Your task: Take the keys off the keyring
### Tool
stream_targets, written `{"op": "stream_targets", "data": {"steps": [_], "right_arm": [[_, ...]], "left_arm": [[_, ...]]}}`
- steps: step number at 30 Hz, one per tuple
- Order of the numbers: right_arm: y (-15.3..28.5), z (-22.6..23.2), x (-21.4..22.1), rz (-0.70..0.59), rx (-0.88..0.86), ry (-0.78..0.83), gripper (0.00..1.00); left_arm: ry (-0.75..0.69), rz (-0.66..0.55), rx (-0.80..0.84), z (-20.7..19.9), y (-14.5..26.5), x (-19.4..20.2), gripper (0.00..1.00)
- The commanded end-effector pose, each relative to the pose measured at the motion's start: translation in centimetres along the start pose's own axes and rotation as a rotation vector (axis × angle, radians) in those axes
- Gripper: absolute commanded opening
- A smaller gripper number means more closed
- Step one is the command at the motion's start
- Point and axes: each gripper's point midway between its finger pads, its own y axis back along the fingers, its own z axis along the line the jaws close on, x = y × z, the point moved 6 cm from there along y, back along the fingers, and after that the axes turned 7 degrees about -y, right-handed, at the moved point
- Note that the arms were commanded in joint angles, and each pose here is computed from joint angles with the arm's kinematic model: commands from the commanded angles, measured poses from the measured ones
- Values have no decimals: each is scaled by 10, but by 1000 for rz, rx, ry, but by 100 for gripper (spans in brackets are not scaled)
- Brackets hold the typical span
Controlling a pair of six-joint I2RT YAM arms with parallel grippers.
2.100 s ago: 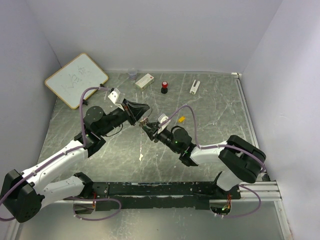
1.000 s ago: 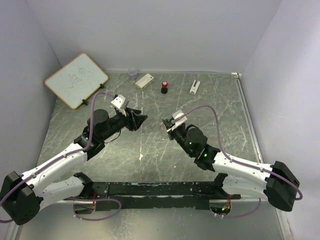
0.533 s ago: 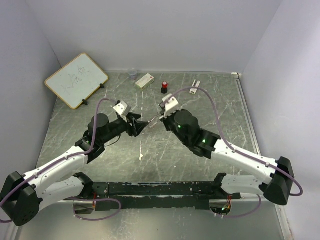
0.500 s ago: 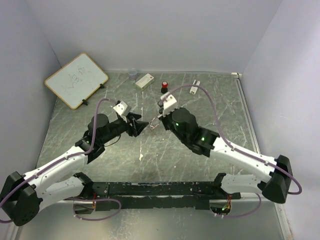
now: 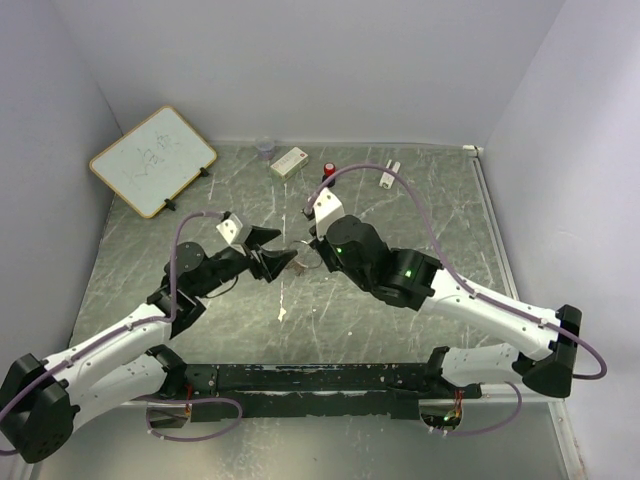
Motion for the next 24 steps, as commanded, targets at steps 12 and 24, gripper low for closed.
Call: {"op": "stream_targets", "data": {"steps": [12, 24], "right_arm": [[9, 20, -14, 43, 47, 65, 0], [16, 26, -17, 26, 44, 74, 0]], "left_arm": [[-98, -204, 164, -24, 3, -12, 75], [-140, -224, 114, -29, -4, -2, 55]]}}
